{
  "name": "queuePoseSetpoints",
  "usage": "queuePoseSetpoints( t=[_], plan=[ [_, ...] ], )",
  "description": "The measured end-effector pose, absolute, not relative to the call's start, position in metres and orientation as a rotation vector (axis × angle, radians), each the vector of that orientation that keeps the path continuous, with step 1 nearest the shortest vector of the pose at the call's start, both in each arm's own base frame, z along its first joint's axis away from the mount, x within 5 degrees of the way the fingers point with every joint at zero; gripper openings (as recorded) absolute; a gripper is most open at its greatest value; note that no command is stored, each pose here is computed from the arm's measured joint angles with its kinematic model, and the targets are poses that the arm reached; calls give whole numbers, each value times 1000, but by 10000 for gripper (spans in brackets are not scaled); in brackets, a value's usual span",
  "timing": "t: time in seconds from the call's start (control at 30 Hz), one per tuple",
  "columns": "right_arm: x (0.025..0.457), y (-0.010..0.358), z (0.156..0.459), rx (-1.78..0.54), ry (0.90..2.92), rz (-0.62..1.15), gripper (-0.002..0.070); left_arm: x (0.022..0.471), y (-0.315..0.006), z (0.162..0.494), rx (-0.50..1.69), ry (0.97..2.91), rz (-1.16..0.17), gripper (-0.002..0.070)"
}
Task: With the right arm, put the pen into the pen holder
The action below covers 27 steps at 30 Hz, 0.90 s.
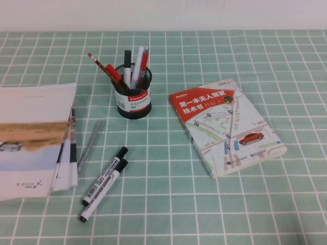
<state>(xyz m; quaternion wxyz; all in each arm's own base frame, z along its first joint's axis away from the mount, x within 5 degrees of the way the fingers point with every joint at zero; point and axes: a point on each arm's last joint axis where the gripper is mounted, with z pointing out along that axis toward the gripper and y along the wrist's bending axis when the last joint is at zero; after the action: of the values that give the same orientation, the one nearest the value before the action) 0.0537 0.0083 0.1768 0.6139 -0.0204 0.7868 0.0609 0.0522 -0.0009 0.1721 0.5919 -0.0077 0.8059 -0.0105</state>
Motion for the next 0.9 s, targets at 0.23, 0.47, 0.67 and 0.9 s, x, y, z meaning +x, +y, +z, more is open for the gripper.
queuePoseSetpoints(
  t=[0.23,0.47,0.67,0.9],
  plan=[
    [54,8,177,-47,1811,140,-20,52,-1,172,-18,1875,-24,-4],
    [54,8,177,-46,1809,140,-20,52,-1,172,-18,1875,-24,-4],
    [54,9,178,-33,1805,159,-20,52,-1,172,-18,1875,-24,-4],
    [55,12,188,159,1696,385,-20,52,-1,172,-18,1875,-24,-4]
  ],
)
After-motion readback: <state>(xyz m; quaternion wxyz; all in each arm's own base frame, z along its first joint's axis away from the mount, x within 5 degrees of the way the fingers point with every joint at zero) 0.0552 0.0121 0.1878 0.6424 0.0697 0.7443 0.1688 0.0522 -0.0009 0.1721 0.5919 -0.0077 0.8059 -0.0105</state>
